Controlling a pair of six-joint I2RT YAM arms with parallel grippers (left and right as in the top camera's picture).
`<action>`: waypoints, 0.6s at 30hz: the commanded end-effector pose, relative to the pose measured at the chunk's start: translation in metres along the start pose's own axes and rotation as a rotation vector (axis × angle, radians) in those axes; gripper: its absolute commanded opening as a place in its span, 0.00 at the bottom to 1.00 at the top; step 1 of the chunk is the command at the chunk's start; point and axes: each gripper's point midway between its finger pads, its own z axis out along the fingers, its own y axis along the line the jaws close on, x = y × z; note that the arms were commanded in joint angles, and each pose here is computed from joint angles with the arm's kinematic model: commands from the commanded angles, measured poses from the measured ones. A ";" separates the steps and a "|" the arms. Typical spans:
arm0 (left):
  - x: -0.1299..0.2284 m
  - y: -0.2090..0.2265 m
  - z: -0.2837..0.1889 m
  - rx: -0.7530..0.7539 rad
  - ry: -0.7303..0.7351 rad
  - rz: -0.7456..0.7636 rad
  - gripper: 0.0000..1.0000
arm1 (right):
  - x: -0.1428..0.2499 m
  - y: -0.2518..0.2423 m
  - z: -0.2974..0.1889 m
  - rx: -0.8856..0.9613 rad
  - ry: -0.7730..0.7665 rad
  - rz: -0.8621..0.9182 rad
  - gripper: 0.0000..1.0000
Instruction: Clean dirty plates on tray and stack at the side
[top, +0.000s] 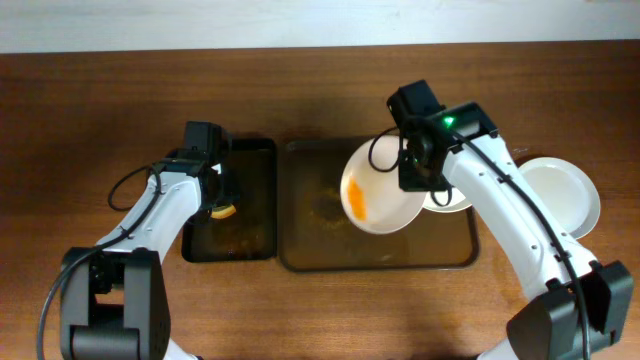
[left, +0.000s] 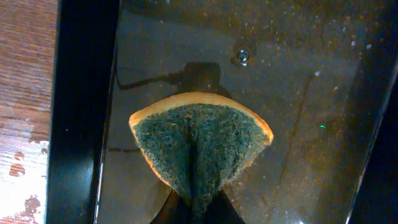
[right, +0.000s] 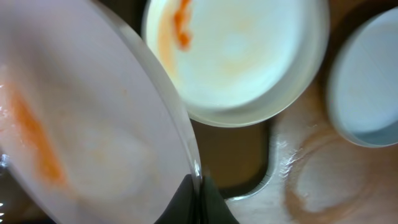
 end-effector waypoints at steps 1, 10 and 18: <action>-0.003 -0.002 -0.003 0.014 -0.010 -0.001 0.00 | -0.022 -0.017 -0.032 0.216 -0.173 -0.069 0.04; -0.002 -0.002 -0.003 0.014 -0.008 -0.001 0.00 | -0.030 0.093 -0.127 0.787 -0.817 -0.432 0.04; -0.002 -0.002 -0.003 0.014 -0.007 -0.001 0.00 | -0.019 0.113 -0.003 0.182 -0.303 -0.244 0.04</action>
